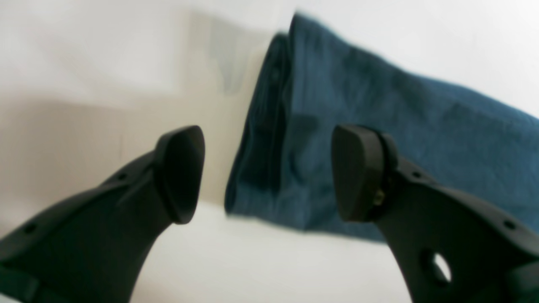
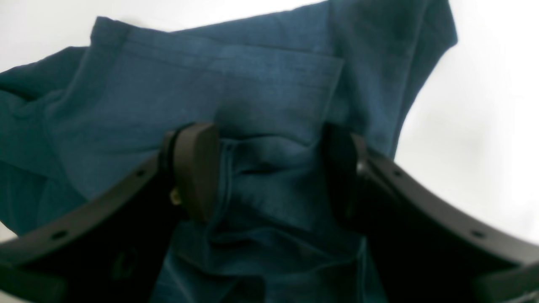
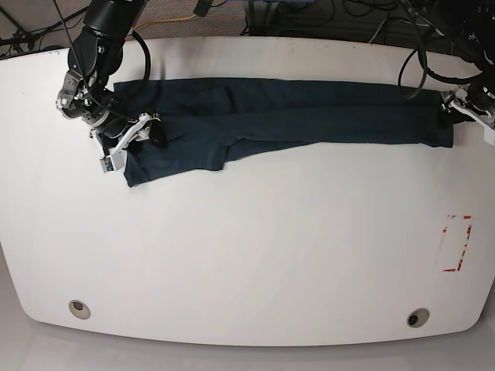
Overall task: Fold the T-shirt properly
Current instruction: 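Lay the folded strip down and regrasp its ends with both grippers, then fold the strip end with the left gripper toward the right gripper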
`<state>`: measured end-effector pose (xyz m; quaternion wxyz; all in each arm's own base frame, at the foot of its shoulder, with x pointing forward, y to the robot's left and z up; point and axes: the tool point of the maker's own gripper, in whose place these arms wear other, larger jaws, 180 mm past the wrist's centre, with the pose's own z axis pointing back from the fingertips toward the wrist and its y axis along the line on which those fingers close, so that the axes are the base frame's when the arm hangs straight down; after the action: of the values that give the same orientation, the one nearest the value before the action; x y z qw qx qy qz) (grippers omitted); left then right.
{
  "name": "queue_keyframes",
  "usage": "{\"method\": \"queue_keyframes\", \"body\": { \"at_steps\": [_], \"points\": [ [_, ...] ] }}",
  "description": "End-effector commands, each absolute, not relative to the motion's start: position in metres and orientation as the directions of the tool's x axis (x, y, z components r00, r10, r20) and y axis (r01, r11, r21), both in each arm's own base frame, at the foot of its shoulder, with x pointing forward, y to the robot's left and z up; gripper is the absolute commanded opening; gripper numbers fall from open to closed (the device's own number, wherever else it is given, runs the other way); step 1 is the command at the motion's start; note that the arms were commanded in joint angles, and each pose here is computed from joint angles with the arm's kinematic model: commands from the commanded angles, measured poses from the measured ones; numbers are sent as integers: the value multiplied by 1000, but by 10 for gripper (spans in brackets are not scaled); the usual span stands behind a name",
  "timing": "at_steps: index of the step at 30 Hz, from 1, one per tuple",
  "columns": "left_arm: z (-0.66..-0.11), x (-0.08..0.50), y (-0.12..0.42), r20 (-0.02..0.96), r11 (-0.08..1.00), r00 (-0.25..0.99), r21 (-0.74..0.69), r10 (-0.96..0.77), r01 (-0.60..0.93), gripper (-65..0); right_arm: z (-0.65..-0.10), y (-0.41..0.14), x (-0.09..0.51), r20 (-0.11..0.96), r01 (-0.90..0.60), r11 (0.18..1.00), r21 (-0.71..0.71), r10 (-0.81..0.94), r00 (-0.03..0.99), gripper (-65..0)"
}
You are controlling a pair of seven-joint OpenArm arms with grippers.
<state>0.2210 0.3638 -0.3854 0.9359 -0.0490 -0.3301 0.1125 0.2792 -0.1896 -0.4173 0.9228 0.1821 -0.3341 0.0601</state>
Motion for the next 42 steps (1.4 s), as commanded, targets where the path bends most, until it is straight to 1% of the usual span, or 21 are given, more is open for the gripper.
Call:
{"method": "queue_keyframes", "body": {
  "at_steps": [1, 7, 8, 9, 10, 11, 14, 15, 16, 20, 23, 25, 29, 31, 33, 39, 42],
  "points": [
    [-381, 230, 364, 624, 974, 749, -166, 223, -152, -214, -425, -195, 270, 597, -222, 935, 276, 14, 802, -273],
    [-393, 238, 347, 605, 977, 771, -189, 196, -100, -218, -426, -196, 269, 595, -220, 936, 273, 16, 804, -273],
    [-394, 239, 343, 601, 978, 778, -189, 183, -84, -232, -426, -196, 269, 594, -220, 937, 272, 17, 804, -273],
    [-395, 240, 339, 600, 979, 780, -191, 177, -75, -264, -426, -196, 269, 594, -219, 937, 272, 16, 804, -273],
    [-396, 239, 339, 598, 978, 781, -192, 178, -76, -312, -426, -196, 269, 594, -219, 937, 272, 16, 804, -273],
    [-399, 236, 339, 589, 978, 787, -194, 181, -79, -386, -426, -198, 269, 594, -216, 938, 270, 14, 804, -273],
    [-400, 235, 338, 587, 978, 789, -194, 180, -79, -578, -424, -208, 269, 598, -184, 946, 268, -13, 801, -273],
    [-399, 236, 338, 589, 979, 789, -190, 175, -76, -615, -424, -210, 269, 599, -179, 947, 268, -18, 801, -273],
    [-398, 236, 336, 590, 979, 788, -192, 174, -73, -629, -424, -211, 269, 599, -176, 947, 267, -20, 801, -273],
    [-386, 233, 330, 619, 987, 774, -151, 134, -50, -626, -424, -211, 268, 598, -174, 948, 267, -21, 801, -273],
    [-351, 236, 312, 690, 998, 723, -60, 34, 11, -626, -423, -211, 269, 601, -176, 948, 265, -20, 799, -273],
    [-336, 237, 298, 718, 999, 696, -25, -13, 45, -625, -423, -211, 269, 600, -175, 948, 266, -20, 800, -273],
    [-319, 243, 246, 738, 979, 657, 22, -154, 205, -625, -424, -211, 269, 599, -175, 948, 267, -21, 800, -273],
    [-318, 247, 219, 740, 958, 640, 20, -207, 288, -625, -424, -209, 270, 600, -179, 946, 269, -19, 800, -273],
    [-324, 249, 189, 740, 932, 631, -15, -233, 362, -625, -423, -208, 270, 602, -182, 946, 268, -17, 798, -273],
    [-329, 252, 121, 759, 869, 606, -112, -238, 482, -624, -424, -209, 268, 598, -179, 947, 268, -18, 801, -273],
    [-319, 265, 92, 792, 835, 560, -126, -241, 536, -622, -424, -210, 268, 598, -179, 947, 266, -17, 801, -273]
  ]
}}
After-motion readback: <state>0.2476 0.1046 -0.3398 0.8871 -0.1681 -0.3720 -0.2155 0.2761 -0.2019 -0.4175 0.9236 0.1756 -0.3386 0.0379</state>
